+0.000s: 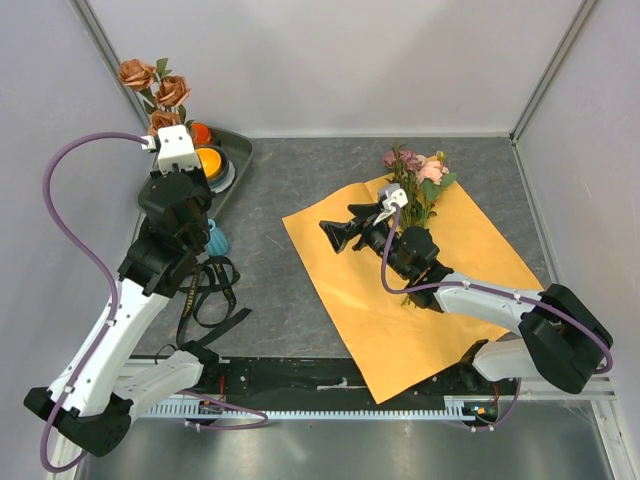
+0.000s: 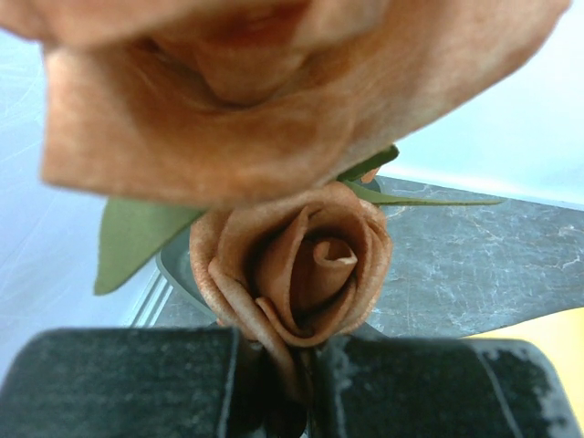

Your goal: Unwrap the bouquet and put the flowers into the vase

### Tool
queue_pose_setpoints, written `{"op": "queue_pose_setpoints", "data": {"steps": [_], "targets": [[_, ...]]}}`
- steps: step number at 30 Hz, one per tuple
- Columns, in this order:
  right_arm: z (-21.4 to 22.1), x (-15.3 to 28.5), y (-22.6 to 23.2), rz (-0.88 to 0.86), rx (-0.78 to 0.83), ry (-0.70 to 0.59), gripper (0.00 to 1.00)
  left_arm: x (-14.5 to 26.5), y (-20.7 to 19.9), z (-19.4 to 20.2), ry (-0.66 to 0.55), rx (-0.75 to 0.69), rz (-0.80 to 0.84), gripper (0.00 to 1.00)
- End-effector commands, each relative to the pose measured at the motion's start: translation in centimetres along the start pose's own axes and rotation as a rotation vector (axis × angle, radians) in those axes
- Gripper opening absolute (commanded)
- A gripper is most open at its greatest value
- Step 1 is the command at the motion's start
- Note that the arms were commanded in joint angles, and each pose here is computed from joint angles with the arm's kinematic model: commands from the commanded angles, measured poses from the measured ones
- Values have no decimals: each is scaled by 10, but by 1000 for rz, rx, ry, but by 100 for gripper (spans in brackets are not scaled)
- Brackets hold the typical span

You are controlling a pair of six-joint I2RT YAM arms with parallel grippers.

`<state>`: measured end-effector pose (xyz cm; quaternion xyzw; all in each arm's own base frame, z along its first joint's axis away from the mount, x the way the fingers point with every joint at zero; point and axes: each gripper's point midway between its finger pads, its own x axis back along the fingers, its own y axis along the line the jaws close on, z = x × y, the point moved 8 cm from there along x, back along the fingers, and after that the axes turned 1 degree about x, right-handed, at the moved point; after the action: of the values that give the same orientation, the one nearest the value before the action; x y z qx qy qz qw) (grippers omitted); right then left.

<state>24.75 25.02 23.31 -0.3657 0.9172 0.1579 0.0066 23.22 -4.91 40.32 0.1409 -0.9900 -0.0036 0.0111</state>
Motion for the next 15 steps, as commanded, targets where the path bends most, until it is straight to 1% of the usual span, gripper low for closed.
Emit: {"op": "queue_pose_setpoints", "data": {"steps": [1, 15], "targets": [[-10, -1, 2, -3, 3, -51, 98, -5, 1, -8, -49, 108, -11, 2], [-9, -2, 0, 4, 3, -48, 98, -23, 5, 13, -3, 159, -15, 2]]}}
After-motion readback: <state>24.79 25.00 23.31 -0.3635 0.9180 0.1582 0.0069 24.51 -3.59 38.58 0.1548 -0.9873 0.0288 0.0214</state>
